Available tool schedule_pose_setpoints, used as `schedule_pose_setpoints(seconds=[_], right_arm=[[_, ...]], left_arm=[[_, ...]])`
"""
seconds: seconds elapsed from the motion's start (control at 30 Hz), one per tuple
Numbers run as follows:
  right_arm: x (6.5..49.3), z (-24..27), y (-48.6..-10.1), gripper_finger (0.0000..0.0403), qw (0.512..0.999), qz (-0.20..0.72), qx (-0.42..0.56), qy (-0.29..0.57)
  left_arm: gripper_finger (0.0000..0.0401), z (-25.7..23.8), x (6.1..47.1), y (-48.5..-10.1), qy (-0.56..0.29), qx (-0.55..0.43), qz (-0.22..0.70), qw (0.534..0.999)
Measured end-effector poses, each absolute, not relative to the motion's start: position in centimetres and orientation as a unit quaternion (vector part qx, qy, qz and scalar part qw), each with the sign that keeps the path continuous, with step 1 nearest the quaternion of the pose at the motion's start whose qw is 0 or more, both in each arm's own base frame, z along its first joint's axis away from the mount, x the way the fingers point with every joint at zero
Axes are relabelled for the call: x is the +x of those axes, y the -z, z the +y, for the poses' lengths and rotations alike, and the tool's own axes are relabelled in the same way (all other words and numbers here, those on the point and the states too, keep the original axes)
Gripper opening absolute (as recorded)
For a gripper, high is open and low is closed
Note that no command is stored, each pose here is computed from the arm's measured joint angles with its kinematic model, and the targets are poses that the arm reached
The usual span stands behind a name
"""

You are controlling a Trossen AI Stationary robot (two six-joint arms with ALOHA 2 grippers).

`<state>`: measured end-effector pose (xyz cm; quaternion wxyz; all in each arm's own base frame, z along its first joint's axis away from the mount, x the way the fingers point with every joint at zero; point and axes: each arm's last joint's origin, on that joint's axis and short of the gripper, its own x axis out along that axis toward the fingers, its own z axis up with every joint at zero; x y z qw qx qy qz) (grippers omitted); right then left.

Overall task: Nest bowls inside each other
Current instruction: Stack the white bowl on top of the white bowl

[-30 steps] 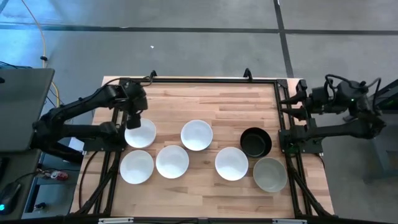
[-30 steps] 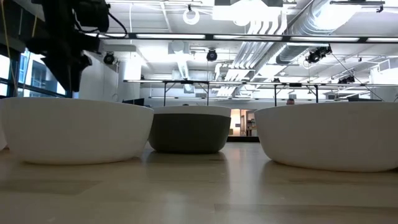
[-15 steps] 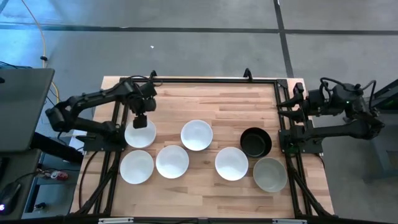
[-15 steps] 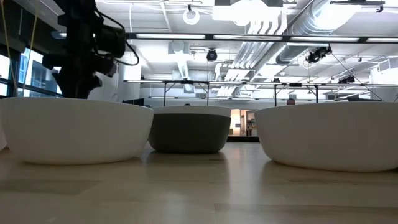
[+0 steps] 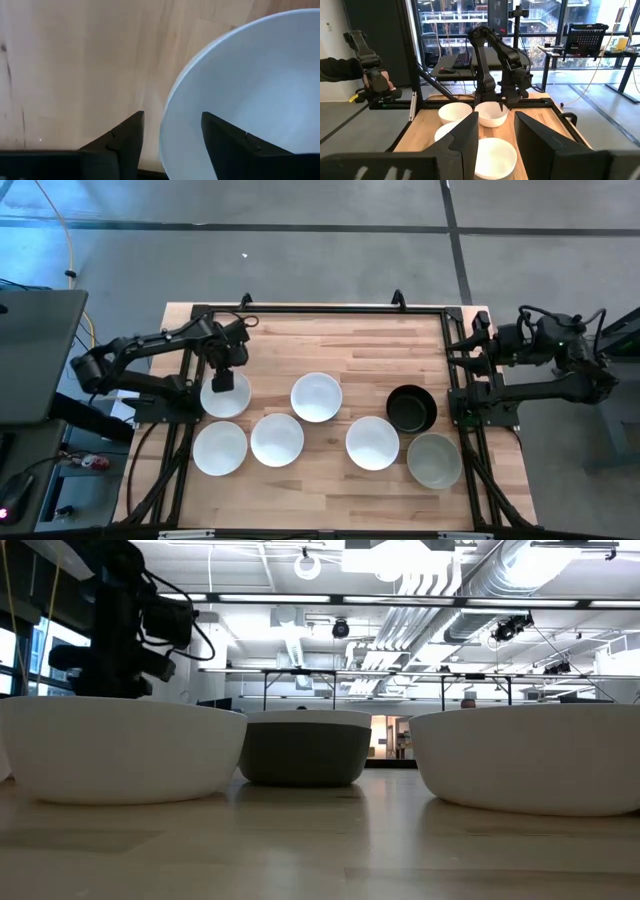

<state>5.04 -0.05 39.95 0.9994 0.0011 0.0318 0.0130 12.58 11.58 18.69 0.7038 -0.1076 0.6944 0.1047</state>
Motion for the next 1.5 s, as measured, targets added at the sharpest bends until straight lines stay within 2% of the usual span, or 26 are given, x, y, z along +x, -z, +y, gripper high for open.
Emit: schedule_pose_setpoints(seconds=[0.47, 0.83, 0.97, 1.3, 1.5], right_arm=[[5.0, 0.0, -39.8, 0.0119, 0.999, 0.040, 0.014, -0.013], [5.0, 0.0, -39.7, 0.0119, 0.999, 0.047, 0.017, -0.012], [5.0, 0.0, -39.5, 0.0119, 0.998, 0.053, 0.017, -0.012], [5.0, 0.0, -39.5, 0.0119, 0.998, 0.054, 0.019, -0.012], [5.0, 0.0, -39.5, 0.0119, 0.998, 0.057, 0.019, -0.012]], left_arm=[[0.0086, 11.9, 12.8, -18.8, -0.123, -0.082, 0.688, 0.710], [0.0047, 12.0, 12.9, -18.6, -0.123, -0.082, 0.688, 0.711], [0.0009, 12.1, 13.0, -18.5, -0.116, -0.089, 0.684, 0.715], [0.0001, 12.6, 12.9, -18.5, -0.132, -0.115, 0.666, 0.725], [0.0000, 13.9, 13.0, -20.1, -0.173, -0.139, 0.639, 0.737]])
